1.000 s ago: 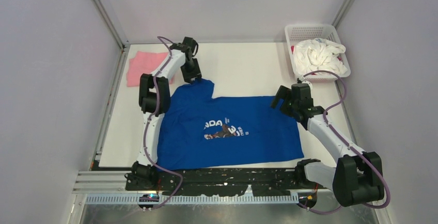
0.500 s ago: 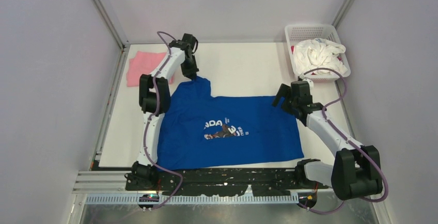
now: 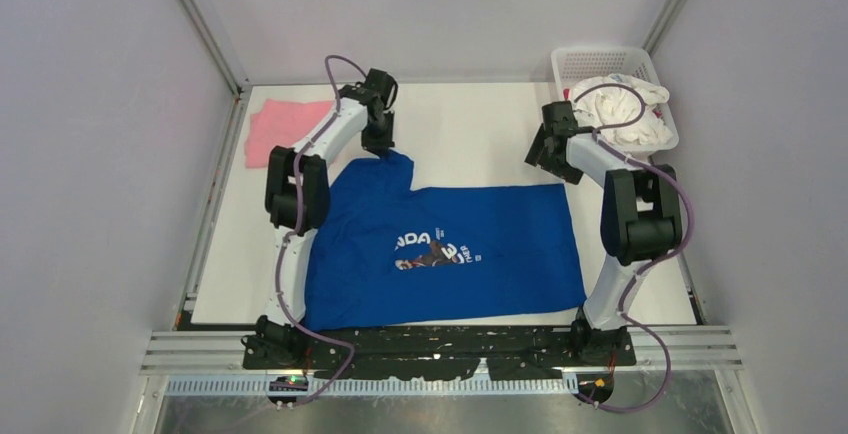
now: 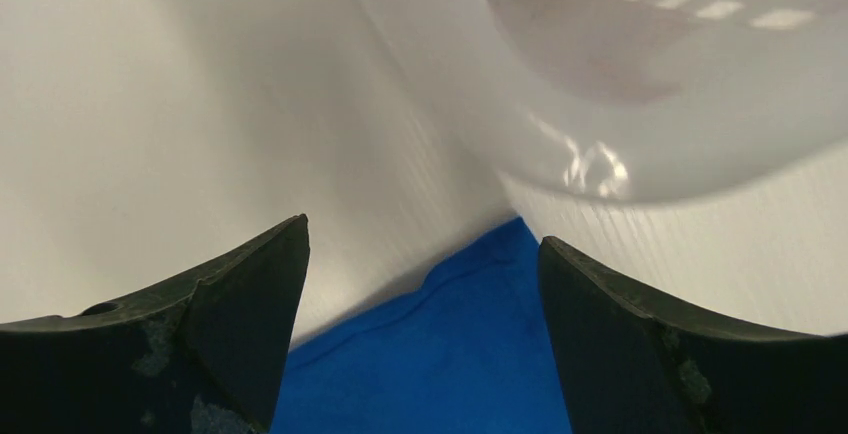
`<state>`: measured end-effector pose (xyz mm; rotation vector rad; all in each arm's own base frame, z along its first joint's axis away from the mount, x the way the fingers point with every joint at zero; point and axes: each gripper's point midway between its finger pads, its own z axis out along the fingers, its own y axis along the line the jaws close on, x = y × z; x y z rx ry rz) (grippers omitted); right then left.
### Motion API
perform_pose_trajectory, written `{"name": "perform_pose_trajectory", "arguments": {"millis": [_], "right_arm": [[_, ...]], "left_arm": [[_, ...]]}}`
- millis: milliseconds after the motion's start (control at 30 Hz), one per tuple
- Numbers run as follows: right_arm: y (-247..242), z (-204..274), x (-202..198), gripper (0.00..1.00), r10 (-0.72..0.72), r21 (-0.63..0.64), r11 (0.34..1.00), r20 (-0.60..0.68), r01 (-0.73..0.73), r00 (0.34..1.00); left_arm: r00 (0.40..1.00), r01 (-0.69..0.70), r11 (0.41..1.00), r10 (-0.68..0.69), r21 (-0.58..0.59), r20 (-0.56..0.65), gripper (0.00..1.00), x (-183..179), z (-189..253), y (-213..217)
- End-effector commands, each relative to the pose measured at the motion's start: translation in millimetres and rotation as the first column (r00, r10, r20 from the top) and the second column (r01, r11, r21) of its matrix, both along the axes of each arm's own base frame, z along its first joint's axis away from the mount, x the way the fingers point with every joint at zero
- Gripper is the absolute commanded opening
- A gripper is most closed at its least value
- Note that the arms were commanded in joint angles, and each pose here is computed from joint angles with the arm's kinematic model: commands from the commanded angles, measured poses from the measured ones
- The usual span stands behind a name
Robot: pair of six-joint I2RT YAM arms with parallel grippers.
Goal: Fold and stack the t-shirts
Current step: Grab the side of the flattened tshirt furthest away from the robot with both arms
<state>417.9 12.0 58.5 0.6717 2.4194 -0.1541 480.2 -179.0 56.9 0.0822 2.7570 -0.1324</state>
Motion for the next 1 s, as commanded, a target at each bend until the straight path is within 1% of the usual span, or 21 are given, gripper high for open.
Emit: {"name": "perform_pose_trajectory", "arguments": {"millis": [0, 133, 300, 367, 400, 433, 467, 633, 667, 700, 733, 833, 867, 900, 967], "right_arm": [[-13, -5, 7, 0.9, -0.075, -0.057, 0.996, -0.09, 0.07, 0.993], [-17, -17, -1, 0.88, -0.096, -0.076, 0.993, -0.148, 0.085, 0.984], [-17, -29, -18, 0.83, -0.092, -0.08, 0.994, -0.204, 0.077, 0.975], [-18, -33, -26, 0.77, -0.097, -0.086, 0.993, -0.22, 0.079, 0.971], [-18, -31, -28, 0.71, -0.1, -0.085, 0.993, -0.211, 0.084, 0.972], [-18, -35, -34, 0.68, -0.102, -0.086, 0.993, -0.222, 0.084, 0.97], [-18, -32, -34, 0.62, -0.104, -0.082, 0.993, -0.205, 0.089, 0.973], [-22, -30, -41, 0.45, -0.122, -0.089, 0.99, -0.188, 0.107, 0.975], [-22, -29, -41, 0.4, -0.125, -0.091, 0.99, -0.183, 0.109, 0.975], [-22, -29, -42, 0.38, -0.127, -0.091, 0.99, -0.18, 0.112, 0.975], [-23, -28, -40, 0.31, -0.128, -0.089, 0.989, -0.171, 0.114, 0.977], [-21, -25, -36, 0.19, -0.12, -0.086, 0.99, -0.149, 0.108, 0.982], [-21, -23, -32, 0.17, -0.111, -0.089, 0.991, -0.137, 0.099, 0.984], [-21, -21, -30, 0.12, -0.106, -0.09, 0.991, -0.125, 0.095, 0.986], [-19, -13, -22, 0.06, -0.077, -0.095, 0.993, -0.086, 0.069, 0.993]], "left_arm": [[0.984, 0.066, 0.998, -0.062, -0.019, 0.167, 0.0, 6, 55, -9], [0.982, 0.066, 0.997, -0.06, -0.027, 0.178, 0.0, -3, 60, -9], [0.98, 0.071, 0.997, -0.064, -0.03, 0.19, 0.0, -17, 64, -9], [0.978, 0.067, 0.997, -0.061, -0.025, 0.198, 0.0, -21, 66, -7], [0.977, 0.068, 0.997, -0.061, -0.024, 0.204, 0.0, -24, 67, -6], [0.976, 0.068, 0.997, -0.062, -0.025, 0.209, 0.0, -27, 68, -6], [0.974, 0.071, 0.997, -0.063, -0.028, 0.22, 0.0, -28, 70, -6], [0.964, 0.094, 0.995, -0.082, -0.036, 0.254, 0.0, -40, 74, -6], [0.963, 0.098, 0.994, -0.085, -0.037, 0.257, 0.0, -42, 74, -6], [0.962, 0.103, 0.994, -0.09, -0.037, 0.259, 0.0, -44, 73, -7], [0.961, 0.104, 0.994, -0.09, -0.039, 0.263, 0.0, -46, 74, -6], [0.959, 0.113, 0.993, -0.099, -0.037, 0.266, 0.0, -52, 69, -5], [0.959, 0.116, 0.993, -0.101, -0.038, 0.266, 0.0, -53, 69, -5], [0.958, 0.119, 0.992, -0.105, -0.037, 0.266, 0.0, -54, 69, -5], [0.956, 0.12, 0.992, -0.106, -0.037, 0.272, 0.0, -56, 71, -4]]}}
